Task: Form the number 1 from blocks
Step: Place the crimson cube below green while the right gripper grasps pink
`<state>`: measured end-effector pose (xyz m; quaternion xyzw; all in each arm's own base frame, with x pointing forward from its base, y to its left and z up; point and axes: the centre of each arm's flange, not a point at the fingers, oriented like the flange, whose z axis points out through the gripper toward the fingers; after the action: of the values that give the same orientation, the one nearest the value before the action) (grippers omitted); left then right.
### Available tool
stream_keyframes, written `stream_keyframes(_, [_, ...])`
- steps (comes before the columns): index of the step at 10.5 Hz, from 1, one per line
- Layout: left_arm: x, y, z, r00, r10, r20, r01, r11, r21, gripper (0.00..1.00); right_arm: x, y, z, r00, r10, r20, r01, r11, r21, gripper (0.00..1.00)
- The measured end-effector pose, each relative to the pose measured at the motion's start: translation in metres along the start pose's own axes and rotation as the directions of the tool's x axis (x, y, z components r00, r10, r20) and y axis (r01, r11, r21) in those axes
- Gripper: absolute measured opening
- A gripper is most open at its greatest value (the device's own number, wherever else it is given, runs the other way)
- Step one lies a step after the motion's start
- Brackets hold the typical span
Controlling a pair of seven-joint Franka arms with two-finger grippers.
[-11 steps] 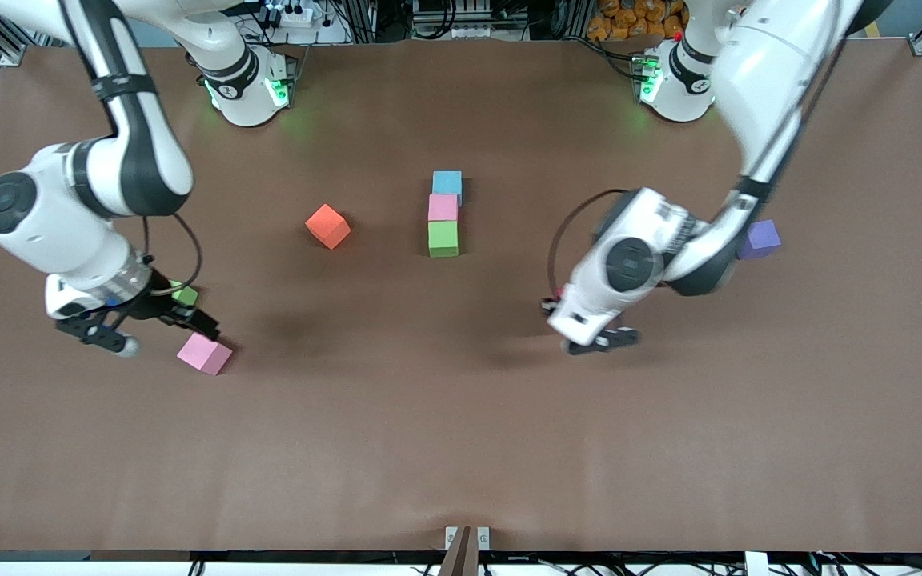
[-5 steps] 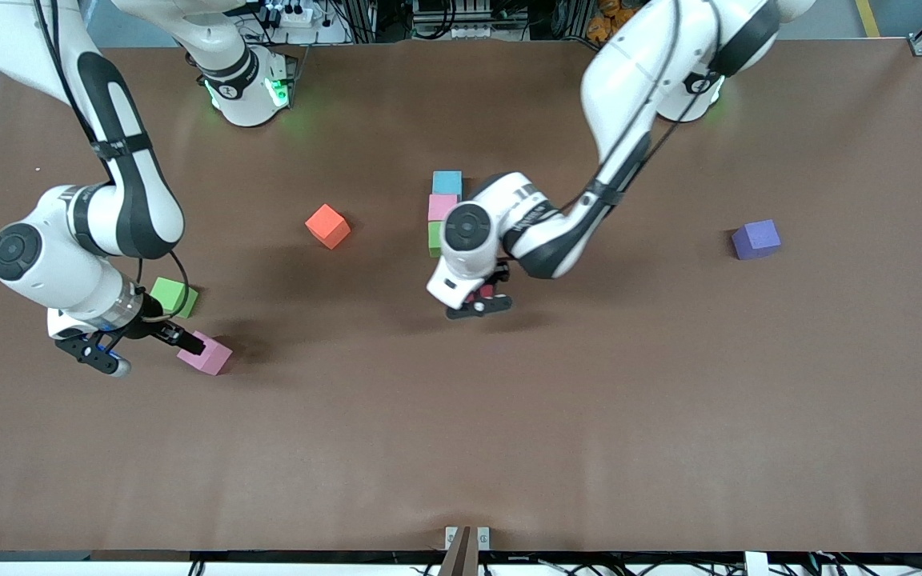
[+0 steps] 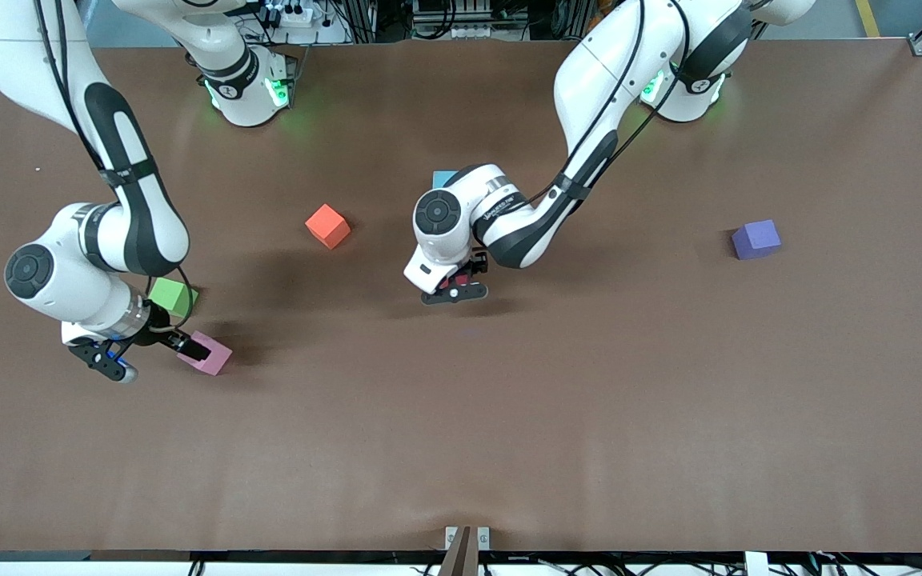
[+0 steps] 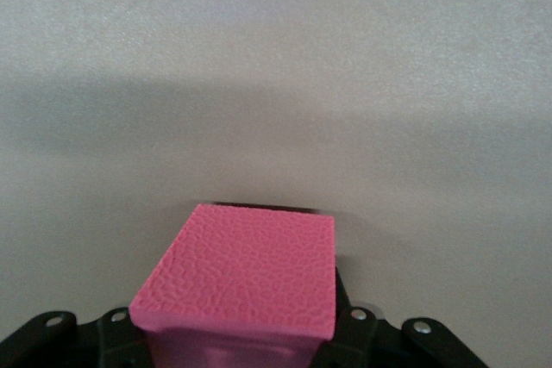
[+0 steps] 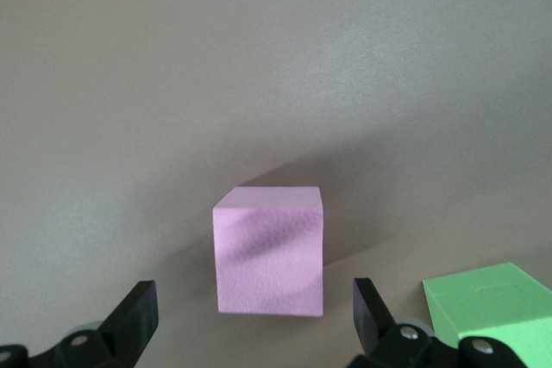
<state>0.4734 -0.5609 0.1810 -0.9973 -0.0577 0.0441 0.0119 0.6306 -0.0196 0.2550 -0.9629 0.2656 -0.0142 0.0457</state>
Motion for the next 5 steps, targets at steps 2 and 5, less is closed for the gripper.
stream_keyframes(2, [-0.006, 0.005, 0.0, 1.0, 0.011, -0.002, -0.011, 1.0, -0.003, 0.64, 0.009, 0.004, 0.004, 1.0, 0.018, -0.003, -0.018, 1.0, 0.001, 1.0])
stream_keyframes(5, [-0.016, 0.011, 0.001, 1.0, 0.027, -0.004, -0.027, 1.0, -0.003, 0.64, 0.012, 0.005, 0.005, 1.0, 0.021, -0.005, -0.021, 1.0, -0.001, 1.0])
